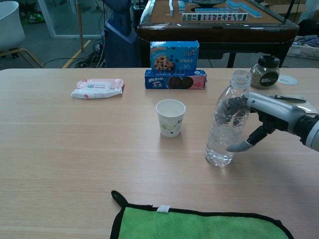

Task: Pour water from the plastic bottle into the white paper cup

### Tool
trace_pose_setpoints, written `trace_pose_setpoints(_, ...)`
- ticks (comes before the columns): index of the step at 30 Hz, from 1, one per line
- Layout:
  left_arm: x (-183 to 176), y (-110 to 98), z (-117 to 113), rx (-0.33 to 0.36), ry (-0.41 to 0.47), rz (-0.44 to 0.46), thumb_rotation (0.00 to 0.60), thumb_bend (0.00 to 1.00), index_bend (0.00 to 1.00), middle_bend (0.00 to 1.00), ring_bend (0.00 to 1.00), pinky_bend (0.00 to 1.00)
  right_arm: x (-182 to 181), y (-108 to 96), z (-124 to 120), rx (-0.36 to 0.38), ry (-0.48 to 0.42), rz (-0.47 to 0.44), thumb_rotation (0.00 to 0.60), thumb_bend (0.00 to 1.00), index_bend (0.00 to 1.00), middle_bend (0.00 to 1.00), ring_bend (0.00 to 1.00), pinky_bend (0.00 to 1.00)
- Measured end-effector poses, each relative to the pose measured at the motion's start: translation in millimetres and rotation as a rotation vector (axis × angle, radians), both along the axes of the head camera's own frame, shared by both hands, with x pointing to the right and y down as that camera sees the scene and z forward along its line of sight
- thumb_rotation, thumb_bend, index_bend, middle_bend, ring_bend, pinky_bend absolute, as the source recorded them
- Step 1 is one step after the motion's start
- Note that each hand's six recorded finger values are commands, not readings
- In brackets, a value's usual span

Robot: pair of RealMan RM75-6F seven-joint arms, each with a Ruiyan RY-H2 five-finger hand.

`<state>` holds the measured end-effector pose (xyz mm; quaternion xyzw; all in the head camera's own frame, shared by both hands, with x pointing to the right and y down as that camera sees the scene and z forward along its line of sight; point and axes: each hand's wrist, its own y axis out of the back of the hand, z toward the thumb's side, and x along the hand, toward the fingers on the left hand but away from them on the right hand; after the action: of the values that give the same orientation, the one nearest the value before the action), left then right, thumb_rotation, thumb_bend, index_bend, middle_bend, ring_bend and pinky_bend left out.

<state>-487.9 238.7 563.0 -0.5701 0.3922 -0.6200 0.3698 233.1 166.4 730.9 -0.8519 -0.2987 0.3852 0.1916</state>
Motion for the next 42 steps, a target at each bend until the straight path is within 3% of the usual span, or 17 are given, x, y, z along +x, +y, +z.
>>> trace_pose_setpoints(13, -1, 0, -1, 0.0, -0.001, -0.002, 0.6, 0.04, 0.57, 0.53, 0.46, 0.66, -2, -2, -1, 0.019, -0.007, 0.006, 0.6, 0.0, 0.5, 0.48, 0.4, 0.37)
trace_pose_setpoints(25, 0, 1, 0, -0.003, -0.002, 0.003, 0.6, 0.04, 0.56, 0.53, 0.46, 0.66, 1, -12, -14, 0.083, -0.019, 0.033, 0.6, 0.03, 0.54, 0.52, 0.44, 0.4)
trace_pose_setpoints(34, 0, 1, 1, -0.004, -0.004, 0.005, 0.6, 0.04, 0.56, 0.53, 0.46, 0.66, 8, -31, -29, 0.169, 0.031, 0.05, 0.6, 0.13, 0.57, 0.56, 0.48, 0.44)
trace_pose_setpoints(42, 1, 1, 1, -0.004, -0.003, 0.006, 0.6, 0.04, 0.56, 0.53, 0.46, 0.66, 18, -51, -34, 0.234, 0.152, 0.037, 0.6, 0.14, 0.58, 0.56, 0.49, 0.47)
